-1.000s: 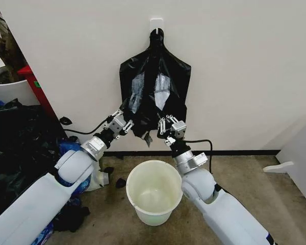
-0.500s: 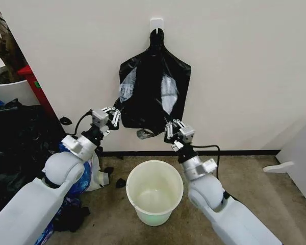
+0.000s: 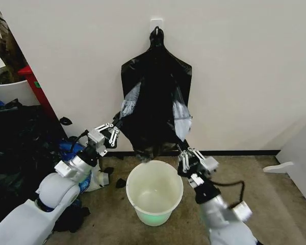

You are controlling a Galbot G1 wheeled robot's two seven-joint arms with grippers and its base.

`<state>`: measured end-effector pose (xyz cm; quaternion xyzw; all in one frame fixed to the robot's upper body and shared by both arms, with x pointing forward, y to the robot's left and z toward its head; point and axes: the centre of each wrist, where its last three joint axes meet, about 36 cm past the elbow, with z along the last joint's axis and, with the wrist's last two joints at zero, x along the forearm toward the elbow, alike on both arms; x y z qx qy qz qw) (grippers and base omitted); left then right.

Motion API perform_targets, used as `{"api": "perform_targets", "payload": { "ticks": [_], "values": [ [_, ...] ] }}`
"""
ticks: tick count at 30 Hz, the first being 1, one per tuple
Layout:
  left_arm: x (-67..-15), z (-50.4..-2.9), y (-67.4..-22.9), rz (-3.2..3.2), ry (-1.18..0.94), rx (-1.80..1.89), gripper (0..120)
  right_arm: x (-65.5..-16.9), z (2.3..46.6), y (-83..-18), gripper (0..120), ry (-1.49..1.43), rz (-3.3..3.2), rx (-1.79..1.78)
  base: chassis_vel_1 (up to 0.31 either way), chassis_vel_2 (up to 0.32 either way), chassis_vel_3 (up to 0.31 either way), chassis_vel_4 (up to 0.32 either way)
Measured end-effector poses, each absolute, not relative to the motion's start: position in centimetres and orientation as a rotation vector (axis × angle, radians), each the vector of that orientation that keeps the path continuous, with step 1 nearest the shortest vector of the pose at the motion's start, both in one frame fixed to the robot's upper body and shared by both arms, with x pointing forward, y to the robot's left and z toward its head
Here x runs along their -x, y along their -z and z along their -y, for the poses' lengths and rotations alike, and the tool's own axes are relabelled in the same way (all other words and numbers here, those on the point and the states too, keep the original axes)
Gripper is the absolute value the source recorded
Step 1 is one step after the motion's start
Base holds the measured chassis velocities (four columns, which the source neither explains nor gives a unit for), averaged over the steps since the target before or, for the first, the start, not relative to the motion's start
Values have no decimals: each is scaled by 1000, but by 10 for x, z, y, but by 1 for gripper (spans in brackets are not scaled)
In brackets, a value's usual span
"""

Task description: Place the garbage bag over the trash bin.

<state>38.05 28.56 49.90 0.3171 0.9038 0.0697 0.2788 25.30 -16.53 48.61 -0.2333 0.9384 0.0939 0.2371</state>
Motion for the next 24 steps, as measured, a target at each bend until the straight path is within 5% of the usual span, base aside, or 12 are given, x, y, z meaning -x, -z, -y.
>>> {"api": "perform_targets", "payload": {
  "ticks": [9, 24],
  "values": [
    [-365, -272, -548, -2365, 119, -849, 0, -245, 165, -513, 0, -240, -2463, 544, 0, 0, 0, 0],
    [-356, -258, -513, -2471, 194, -861, 0, -260, 160, -505, 0, -253, -2483, 507, 0, 0, 0, 0]
  ]
}}
